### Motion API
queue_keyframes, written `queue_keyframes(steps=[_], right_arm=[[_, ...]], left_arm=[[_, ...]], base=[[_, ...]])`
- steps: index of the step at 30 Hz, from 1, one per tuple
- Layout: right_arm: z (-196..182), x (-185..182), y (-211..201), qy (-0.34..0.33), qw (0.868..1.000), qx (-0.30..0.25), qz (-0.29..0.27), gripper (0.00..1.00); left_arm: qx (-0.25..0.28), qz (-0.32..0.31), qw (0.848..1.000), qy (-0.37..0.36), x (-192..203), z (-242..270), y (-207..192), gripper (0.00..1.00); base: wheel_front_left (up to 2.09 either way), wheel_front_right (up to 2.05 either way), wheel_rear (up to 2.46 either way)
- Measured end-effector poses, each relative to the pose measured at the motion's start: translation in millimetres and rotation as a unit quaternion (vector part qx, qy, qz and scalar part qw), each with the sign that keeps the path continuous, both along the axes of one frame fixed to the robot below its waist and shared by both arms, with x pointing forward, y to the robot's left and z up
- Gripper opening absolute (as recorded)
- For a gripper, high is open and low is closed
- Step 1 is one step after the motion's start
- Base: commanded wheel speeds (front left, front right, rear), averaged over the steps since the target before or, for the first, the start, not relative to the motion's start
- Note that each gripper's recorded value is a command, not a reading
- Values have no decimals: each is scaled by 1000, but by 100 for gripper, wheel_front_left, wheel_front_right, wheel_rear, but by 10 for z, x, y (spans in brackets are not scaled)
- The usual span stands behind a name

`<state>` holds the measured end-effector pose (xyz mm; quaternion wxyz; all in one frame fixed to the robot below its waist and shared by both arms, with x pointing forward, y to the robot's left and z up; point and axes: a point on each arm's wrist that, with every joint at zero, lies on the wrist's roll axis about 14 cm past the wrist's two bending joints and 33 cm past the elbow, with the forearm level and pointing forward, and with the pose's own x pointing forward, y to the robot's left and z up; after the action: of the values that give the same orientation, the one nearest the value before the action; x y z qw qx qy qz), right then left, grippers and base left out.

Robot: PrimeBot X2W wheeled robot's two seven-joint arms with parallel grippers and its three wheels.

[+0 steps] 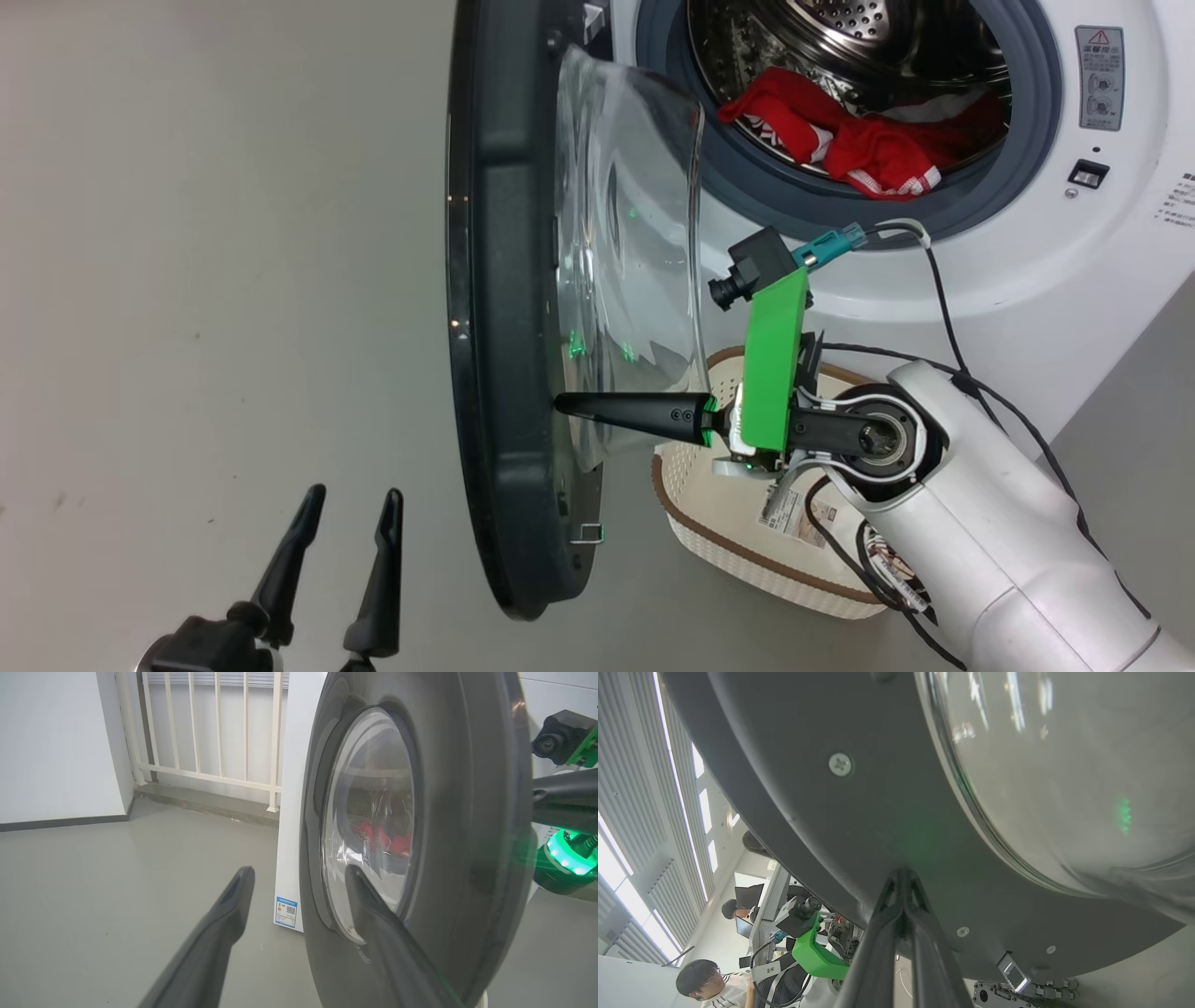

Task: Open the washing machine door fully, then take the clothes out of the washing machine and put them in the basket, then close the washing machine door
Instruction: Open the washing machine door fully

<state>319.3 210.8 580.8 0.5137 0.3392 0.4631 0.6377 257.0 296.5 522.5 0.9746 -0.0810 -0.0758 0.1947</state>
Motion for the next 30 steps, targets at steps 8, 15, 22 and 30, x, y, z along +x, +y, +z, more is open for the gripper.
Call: queue_keyframes(steps=[8, 15, 22, 30], right_arm=[[-49, 52, -36, -9, 999, -2, -32, 100], [-314, 198, -237, 8, 996, -24, -90, 100], [-650, 303, -510, 16, 987, -57, -151, 100], [-1052, 299, -836, 48, 971, -90, -217, 100]], left_arm=[[-4, -7, 1000, 2, 18, -27, -37, 100], [-11, -10, 1000, 10, 26, -97, -55, 100], [-12, -15, 1000, 11, 70, -113, -60, 100], [-13, -17, 1000, 10, 114, -114, -55, 100]], base=[[0, 0, 0], [0, 0, 0], [0, 0, 0], [0, 0, 0]])
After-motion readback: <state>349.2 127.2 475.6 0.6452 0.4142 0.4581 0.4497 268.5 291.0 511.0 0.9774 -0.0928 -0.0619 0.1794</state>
